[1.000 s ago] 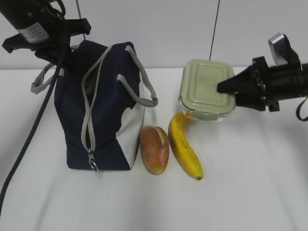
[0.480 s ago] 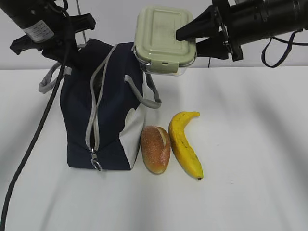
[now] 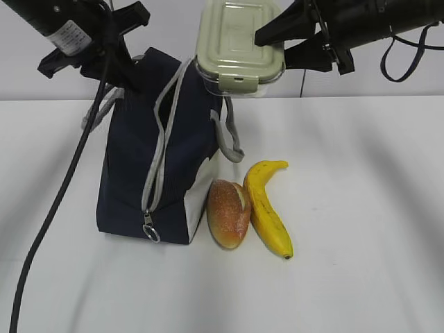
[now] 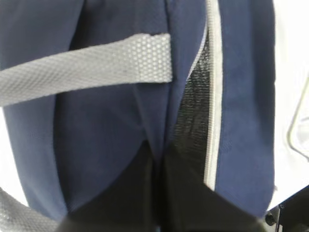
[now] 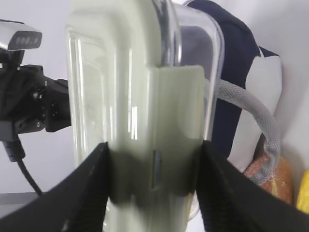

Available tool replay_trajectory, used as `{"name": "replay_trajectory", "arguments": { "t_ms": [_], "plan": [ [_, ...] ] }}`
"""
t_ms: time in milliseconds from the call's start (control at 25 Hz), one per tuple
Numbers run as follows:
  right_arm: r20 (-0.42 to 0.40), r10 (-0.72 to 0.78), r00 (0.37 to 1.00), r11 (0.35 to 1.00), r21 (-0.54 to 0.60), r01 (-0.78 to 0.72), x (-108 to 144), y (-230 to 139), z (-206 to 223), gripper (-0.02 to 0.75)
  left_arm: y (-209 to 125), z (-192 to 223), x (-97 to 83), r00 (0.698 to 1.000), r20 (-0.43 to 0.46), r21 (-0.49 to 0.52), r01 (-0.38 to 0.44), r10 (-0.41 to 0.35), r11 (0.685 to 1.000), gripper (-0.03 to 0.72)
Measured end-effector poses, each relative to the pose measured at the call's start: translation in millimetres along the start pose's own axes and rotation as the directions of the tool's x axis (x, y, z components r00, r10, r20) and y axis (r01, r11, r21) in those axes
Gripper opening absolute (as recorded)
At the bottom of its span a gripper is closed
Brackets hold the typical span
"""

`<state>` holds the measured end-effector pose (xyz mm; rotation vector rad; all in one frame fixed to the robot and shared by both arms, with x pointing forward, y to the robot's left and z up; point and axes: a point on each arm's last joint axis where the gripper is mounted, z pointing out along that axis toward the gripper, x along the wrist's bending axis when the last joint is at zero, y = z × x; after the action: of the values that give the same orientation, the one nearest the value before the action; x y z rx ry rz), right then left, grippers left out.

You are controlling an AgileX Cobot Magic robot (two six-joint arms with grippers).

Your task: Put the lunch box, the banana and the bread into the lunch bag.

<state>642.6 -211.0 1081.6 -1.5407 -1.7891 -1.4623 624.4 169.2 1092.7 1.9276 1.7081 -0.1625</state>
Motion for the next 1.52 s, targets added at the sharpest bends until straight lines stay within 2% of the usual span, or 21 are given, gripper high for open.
{"name": "replay_trajectory", "arguments": {
  "t_ms": [200,440,760,1000,1520],
  "plan": [
    [0.034,0.001,0.999,1.0,-0.005,-0.001,2,-1,9,0.383,0,0,-4.5,0.999,0.049,-0.003,-0.011,0.011,1.0,0.0],
    [0.074,-0.032,0.997,0.999,0.008,0.032,16,-9,35,0.383,0,0,-4.8,0.999,0.052,-0.005,-0.012,0.012,1.0,0.0],
    [0.096,0.034,0.995,0.997,0.059,-0.04,-6,-19,67,0.383,1,0,-5.3,0.998,0.058,-0.008,-0.011,0.012,1.0,0.0],
    [0.157,0.036,0.987,0.992,0.114,-0.054,-14,-25,72,0.383,1,0,-5.9,0.998,0.064,-0.016,-0.008,0.009,1.0,0.0],
    [0.154,0.006,0.988,0.986,0.162,-0.031,1,-39,93,0.383,2,0,-5.2,0.998,0.056,-0.024,-0.016,0.017,1.0,0.0]
  ]
}}
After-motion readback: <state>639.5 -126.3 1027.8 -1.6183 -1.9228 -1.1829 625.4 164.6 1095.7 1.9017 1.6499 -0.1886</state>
